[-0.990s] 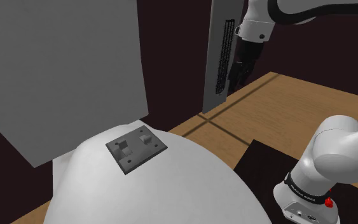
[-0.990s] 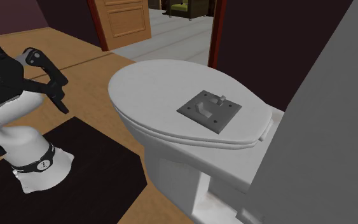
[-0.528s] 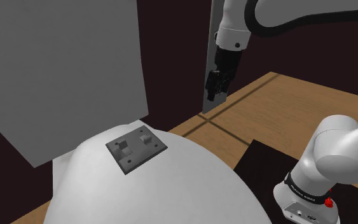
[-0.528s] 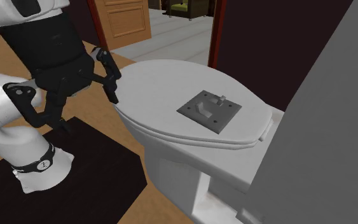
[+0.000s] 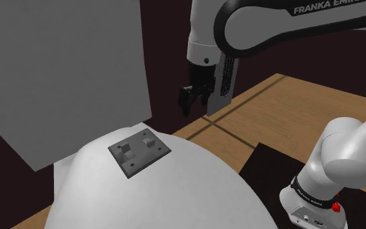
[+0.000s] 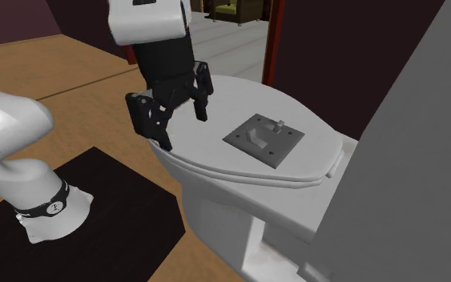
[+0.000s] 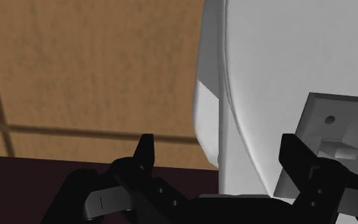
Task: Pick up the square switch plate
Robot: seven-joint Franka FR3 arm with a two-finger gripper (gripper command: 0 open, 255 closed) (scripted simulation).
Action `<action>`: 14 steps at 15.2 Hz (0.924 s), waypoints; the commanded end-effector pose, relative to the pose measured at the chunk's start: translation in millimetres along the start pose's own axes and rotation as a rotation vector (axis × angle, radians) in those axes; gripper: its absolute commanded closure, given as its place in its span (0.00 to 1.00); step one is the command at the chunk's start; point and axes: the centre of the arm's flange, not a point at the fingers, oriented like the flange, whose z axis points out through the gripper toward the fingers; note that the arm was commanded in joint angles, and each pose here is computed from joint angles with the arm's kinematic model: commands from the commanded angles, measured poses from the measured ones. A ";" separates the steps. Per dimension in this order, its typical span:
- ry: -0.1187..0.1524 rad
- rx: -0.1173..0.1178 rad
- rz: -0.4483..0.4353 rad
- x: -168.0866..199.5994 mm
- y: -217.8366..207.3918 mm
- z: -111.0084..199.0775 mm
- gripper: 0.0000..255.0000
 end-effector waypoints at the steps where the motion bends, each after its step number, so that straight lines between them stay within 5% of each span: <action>1: 0.003 -0.007 0.001 6.1 -27.4 3.7 0.00; 11: 0.016 -0.049 0.000 51.1 -152.1 39.3 0.00; 14: 0.016 -0.051 0.000 52.6 -157.6 51.7 0.00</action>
